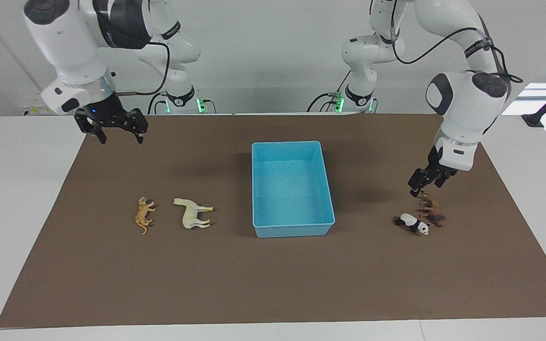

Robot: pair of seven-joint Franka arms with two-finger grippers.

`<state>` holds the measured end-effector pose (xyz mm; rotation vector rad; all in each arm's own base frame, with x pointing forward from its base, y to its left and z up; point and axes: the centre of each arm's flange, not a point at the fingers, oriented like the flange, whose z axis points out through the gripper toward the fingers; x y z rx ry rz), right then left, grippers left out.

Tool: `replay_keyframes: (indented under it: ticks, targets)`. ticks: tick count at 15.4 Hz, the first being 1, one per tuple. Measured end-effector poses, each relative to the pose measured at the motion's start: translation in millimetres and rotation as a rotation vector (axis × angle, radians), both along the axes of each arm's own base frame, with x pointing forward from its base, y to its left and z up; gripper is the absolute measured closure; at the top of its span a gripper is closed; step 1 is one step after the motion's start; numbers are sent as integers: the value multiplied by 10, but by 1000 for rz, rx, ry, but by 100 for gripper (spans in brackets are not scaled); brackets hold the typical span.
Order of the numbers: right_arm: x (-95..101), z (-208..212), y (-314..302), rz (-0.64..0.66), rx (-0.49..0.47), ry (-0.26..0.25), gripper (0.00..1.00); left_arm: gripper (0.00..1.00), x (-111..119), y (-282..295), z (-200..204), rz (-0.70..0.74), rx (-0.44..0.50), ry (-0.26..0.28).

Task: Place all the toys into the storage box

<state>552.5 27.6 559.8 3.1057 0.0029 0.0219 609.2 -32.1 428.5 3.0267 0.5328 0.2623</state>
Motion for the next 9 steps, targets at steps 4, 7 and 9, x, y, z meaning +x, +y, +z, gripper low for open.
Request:
replay_keyframes:
  ticks: [4,7,9]
  targets:
    - [237,-773,480,8,11,-24,0,0,-8,182,-564,113,-23,-18]
    - [472,-1314,665,12,22,-42,0,0,-34,307,-784,219,-43,-31]
    - [579,-1640,749,23,28,-49,0,0,-11,268,-907,258,-56,-32]
